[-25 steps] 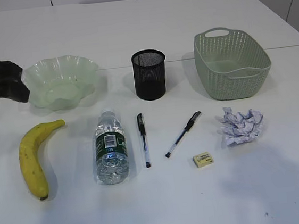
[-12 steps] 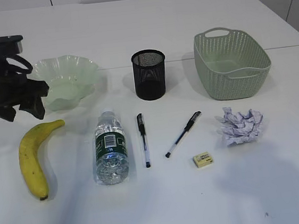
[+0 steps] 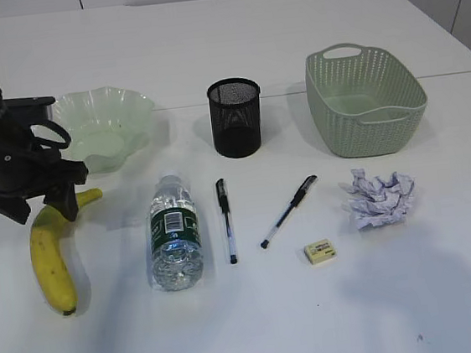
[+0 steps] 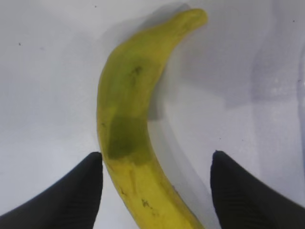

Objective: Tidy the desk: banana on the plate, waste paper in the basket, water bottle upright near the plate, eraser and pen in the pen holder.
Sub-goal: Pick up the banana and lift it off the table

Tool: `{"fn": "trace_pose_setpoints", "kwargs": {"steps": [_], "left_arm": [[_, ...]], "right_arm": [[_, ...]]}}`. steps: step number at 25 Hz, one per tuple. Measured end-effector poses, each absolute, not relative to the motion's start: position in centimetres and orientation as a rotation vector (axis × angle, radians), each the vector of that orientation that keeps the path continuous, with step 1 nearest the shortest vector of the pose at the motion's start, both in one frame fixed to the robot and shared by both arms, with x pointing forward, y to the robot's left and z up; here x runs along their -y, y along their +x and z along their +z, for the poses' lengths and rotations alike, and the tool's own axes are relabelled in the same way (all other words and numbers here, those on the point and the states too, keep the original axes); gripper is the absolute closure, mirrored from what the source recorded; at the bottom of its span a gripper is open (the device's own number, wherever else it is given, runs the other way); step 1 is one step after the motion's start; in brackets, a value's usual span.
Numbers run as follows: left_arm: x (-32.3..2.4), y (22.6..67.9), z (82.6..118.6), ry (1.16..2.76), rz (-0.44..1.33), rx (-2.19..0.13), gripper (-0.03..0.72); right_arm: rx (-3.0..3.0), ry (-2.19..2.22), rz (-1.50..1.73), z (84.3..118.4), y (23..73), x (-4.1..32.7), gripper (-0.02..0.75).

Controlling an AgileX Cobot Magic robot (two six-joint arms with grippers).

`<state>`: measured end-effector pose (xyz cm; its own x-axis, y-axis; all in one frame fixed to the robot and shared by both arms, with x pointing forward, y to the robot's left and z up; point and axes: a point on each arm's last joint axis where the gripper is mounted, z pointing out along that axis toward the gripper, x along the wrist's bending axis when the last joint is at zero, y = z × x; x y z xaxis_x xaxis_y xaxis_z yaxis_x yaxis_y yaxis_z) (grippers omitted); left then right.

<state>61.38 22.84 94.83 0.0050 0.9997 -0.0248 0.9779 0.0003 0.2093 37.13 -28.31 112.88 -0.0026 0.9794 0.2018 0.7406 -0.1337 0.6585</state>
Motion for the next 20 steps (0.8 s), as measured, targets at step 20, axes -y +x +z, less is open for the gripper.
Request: {"fn": "trace_pose_setpoints", "kwargs": {"steps": [20], "left_arm": [[-25.4,62.6,92.6,2.021,0.22,-2.191,0.16]], "right_arm": [[-1.778,1.919,0.903,112.9,37.1,28.3,0.237]]}}
